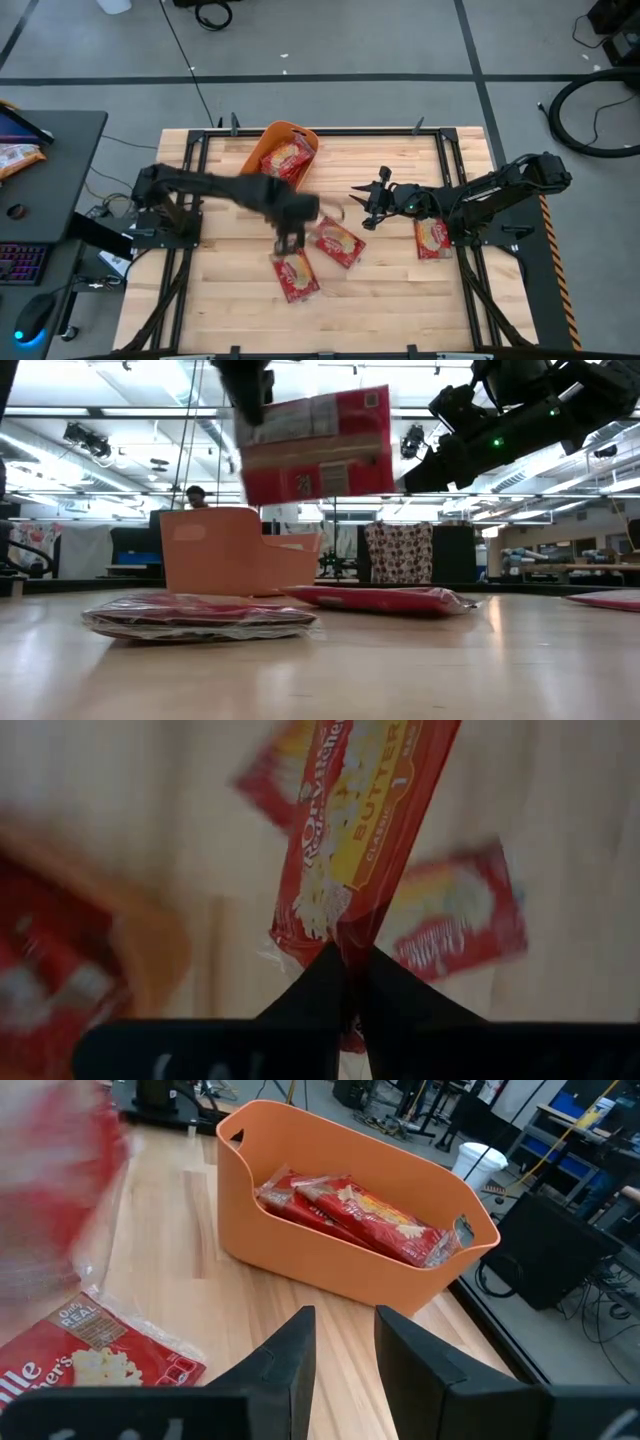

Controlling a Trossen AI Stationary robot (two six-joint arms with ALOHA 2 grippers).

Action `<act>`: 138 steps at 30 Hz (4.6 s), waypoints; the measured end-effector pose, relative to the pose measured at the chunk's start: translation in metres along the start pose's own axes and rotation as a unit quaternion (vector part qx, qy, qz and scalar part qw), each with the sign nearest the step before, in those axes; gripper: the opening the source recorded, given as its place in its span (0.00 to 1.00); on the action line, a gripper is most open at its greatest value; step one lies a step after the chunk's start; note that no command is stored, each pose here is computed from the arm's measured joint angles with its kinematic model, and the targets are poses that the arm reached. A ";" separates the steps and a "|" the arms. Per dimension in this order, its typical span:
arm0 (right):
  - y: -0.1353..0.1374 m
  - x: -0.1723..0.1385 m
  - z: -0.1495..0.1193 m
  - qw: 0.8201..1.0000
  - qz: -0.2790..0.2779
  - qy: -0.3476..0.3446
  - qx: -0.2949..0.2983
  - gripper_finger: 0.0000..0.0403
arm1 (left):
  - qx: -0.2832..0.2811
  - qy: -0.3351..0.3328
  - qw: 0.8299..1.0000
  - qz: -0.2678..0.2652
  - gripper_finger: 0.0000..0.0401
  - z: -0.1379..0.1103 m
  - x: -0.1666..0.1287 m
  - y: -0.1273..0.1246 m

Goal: Sort popcorn bags into baskets
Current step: Put the red popcorn bag into the orange bin

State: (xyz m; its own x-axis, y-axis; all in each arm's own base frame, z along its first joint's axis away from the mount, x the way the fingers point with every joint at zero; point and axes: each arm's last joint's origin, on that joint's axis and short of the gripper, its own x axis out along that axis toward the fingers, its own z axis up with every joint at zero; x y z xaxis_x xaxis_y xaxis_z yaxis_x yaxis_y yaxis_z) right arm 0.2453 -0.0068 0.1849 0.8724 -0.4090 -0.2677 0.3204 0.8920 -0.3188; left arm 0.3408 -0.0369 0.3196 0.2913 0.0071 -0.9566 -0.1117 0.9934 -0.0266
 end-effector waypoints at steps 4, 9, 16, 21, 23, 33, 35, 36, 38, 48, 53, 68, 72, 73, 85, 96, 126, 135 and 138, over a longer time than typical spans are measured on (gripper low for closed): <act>0.000 0.000 0.000 1.000 0.000 0.000 0.000 0.27 | -0.138 -0.005 0.990 0.025 0.07 0.007 -0.015 0.033; 0.000 0.000 -0.001 1.000 0.001 0.004 -0.002 0.27 | -0.218 0.029 0.970 0.104 0.06 -0.001 -0.017 0.070; 0.000 0.000 -0.001 1.000 0.001 0.004 -0.002 0.27 | -0.273 0.027 0.947 0.166 0.06 -0.004 -0.019 0.114; 0.000 0.000 -0.001 1.000 0.001 0.004 -0.002 0.27 | -0.325 0.064 0.921 0.208 0.06 -0.020 -0.005 0.149; 0.000 0.000 -0.001 1.000 0.001 0.004 -0.002 0.27 | -0.340 0.081 0.910 0.221 0.06 -0.028 0.004 0.164; 0.000 0.000 -0.001 1.000 0.001 0.004 -0.003 0.27 | -0.358 0.043 0.906 0.223 0.23 -0.032 0.027 0.193; 0.000 0.000 -0.001 1.000 0.001 0.004 -0.004 0.27 | -0.338 0.044 0.914 0.221 0.29 -0.030 0.028 0.190; 0.000 0.000 -0.001 1.000 0.001 0.004 -0.004 0.27 | -0.319 0.048 0.921 0.217 0.32 -0.030 0.028 0.188; 0.000 0.000 -0.001 1.000 0.001 0.004 -0.004 0.27 | -0.275 0.052 0.938 0.204 0.36 -0.027 0.029 0.181; 0.000 0.000 -0.001 1.000 -0.005 0.006 -0.004 0.27 | 0.000 -0.050 0.991 0.121 0.38 0.014 0.044 0.101; -0.004 -0.002 -0.014 0.992 -0.094 0.080 -0.010 0.27 | 0.043 -0.066 0.991 0.106 0.38 0.025 0.065 0.061; -0.019 -0.035 -0.010 0.993 -0.070 0.075 0.058 0.20 | 0.194 -0.029 0.975 0.100 0.58 0.024 0.139 -0.025; -0.024 -0.048 -0.020 0.992 -0.086 0.062 0.070 0.18 | 0.213 -0.036 0.972 0.095 0.59 0.022 0.144 -0.039; -0.025 -0.052 -0.021 0.992 -0.089 0.058 0.073 0.17 | 0.214 -0.034 0.972 0.094 0.59 0.021 0.145 -0.041; -0.029 -0.063 -0.021 0.992 -0.083 0.016 0.093 0.16 | 0.253 -0.026 0.957 0.140 0.59 0.017 0.179 -0.059; -0.028 -0.061 -0.020 0.994 -0.074 0.009 0.086 0.16 | 0.274 0.011 0.950 0.146 0.28 0.016 0.193 -0.048; -0.026 -0.060 -0.020 0.995 -0.050 0.005 0.089 0.16 | -0.223 0.106 0.942 0.226 0.08 0.000 0.024 0.168; -0.026 -0.060 -0.020 0.995 -0.036 0.003 0.091 0.16 | -0.326 0.153 0.922 0.144 0.08 -0.035 0.076 0.204; -0.025 -0.060 -0.020 0.995 -0.035 0.004 0.090 0.16 | -0.356 0.150 0.917 0.100 0.08 -0.041 0.091 0.202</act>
State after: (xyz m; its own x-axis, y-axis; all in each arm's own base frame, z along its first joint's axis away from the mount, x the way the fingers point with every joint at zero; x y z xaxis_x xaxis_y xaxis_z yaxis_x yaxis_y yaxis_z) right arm 0.1774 -0.0087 0.1913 0.8433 -0.4717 -0.2574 0.4416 0.8813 -0.1682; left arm 0.3059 0.1596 0.2155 -0.0652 0.0436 -0.9969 -0.7580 0.6476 0.0779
